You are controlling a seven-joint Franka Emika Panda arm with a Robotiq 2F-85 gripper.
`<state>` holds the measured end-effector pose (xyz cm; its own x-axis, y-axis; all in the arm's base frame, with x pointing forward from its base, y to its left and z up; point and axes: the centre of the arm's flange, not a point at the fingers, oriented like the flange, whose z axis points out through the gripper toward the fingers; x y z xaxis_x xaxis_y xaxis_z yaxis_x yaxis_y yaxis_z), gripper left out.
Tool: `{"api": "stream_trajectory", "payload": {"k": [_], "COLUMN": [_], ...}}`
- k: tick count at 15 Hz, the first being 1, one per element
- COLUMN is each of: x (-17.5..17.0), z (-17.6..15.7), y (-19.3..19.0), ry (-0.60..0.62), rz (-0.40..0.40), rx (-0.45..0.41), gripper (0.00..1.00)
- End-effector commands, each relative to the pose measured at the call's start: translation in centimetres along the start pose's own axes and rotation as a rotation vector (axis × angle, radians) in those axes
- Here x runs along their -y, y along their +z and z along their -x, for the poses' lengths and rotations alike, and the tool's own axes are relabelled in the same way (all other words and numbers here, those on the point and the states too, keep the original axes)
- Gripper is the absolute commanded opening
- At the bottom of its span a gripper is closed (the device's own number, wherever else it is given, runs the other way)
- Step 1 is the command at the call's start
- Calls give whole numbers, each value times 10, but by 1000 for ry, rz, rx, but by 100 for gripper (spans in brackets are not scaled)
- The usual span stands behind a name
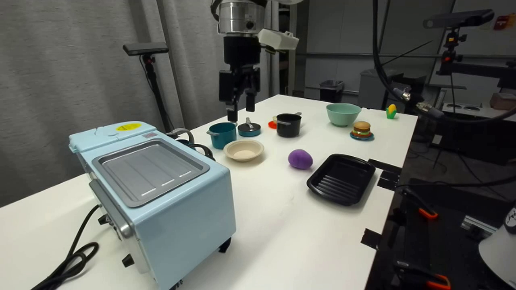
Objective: Open the oven
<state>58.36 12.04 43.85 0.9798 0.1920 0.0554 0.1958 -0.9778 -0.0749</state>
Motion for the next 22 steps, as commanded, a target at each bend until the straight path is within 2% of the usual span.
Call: {"api": "stream_trajectory", "payload": {"k": [1,9,22], "x": [1,6,20], "z": [-28,-59,-84], "y": [1,30,73], "ry": [-7,-49,-113], "rz": [18,36,76], "rx": [-23,-66,-90], "gripper": [100,100,100]}}
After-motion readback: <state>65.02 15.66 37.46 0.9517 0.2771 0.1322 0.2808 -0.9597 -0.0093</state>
